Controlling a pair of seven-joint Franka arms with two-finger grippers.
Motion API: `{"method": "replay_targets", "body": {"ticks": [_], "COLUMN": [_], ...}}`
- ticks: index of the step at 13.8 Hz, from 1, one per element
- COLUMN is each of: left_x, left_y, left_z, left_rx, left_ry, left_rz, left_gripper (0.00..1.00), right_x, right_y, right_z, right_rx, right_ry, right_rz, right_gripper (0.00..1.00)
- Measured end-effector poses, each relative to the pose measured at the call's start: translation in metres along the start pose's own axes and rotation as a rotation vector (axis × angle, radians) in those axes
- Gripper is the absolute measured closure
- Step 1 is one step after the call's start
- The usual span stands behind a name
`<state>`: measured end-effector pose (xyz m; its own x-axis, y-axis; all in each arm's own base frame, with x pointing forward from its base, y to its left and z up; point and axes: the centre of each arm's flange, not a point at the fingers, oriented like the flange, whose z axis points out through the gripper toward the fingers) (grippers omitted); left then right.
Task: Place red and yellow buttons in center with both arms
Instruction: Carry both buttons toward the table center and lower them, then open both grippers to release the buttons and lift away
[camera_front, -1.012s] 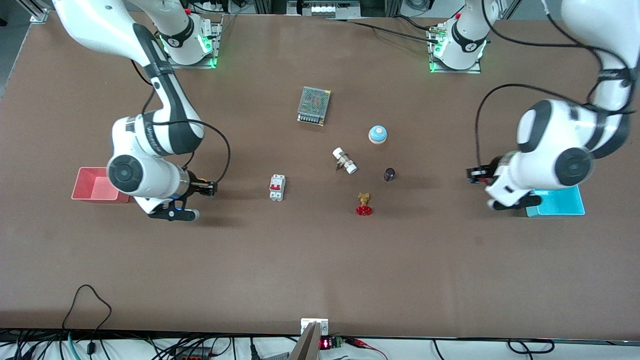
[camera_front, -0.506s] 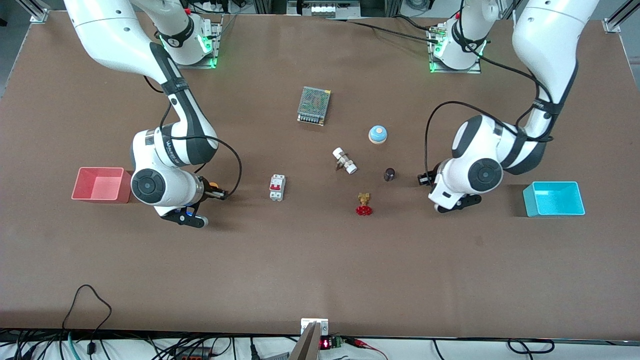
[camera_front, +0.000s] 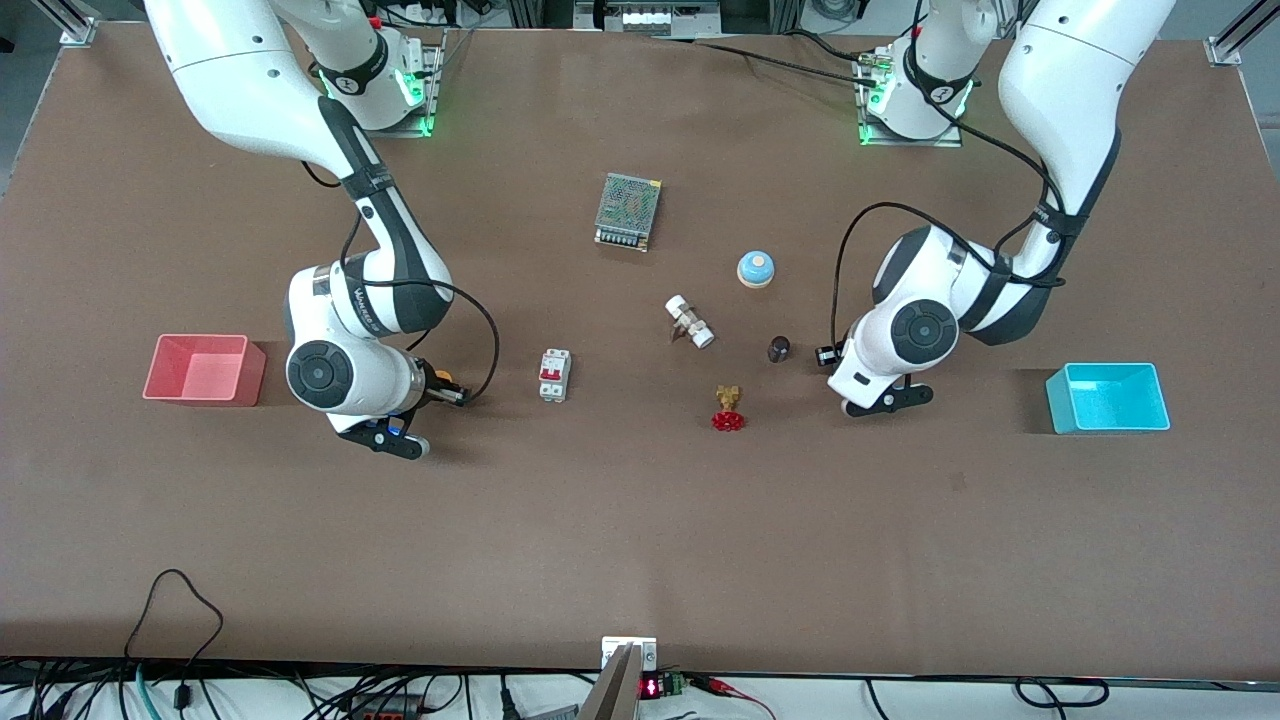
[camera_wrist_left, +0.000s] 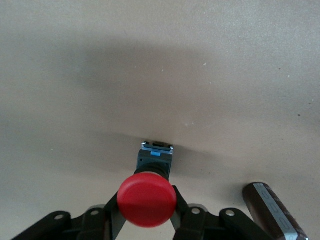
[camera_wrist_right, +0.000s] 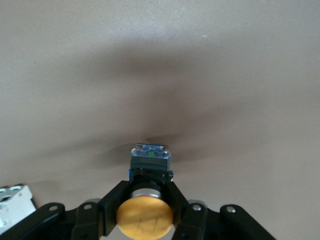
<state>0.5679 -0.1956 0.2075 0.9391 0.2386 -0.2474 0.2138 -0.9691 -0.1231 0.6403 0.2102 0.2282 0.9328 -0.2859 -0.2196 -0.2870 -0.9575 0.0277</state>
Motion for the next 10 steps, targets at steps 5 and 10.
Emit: {"method": "replay_targets", "body": {"ticks": [5, 10], "left_x": [0.002, 0.003], "left_y": [0.002, -0.006], "left_z": [0.017, -0.036], "left_rx": [0.0, 0.022], "left_ry": [-0.009, 0.02], "left_rz": [-0.014, -0.024], "left_gripper": [0.09, 0.0], "right_x": [0.001, 0.001], "right_y": [-0.001, -0.001], "right_z": [0.009, 0.01], "right_rx": [0.0, 0.002], "right_ry": [-0.009, -0.009], "right_rz": [0.003, 0.006], "right_gripper": [0.63, 0.48]}}
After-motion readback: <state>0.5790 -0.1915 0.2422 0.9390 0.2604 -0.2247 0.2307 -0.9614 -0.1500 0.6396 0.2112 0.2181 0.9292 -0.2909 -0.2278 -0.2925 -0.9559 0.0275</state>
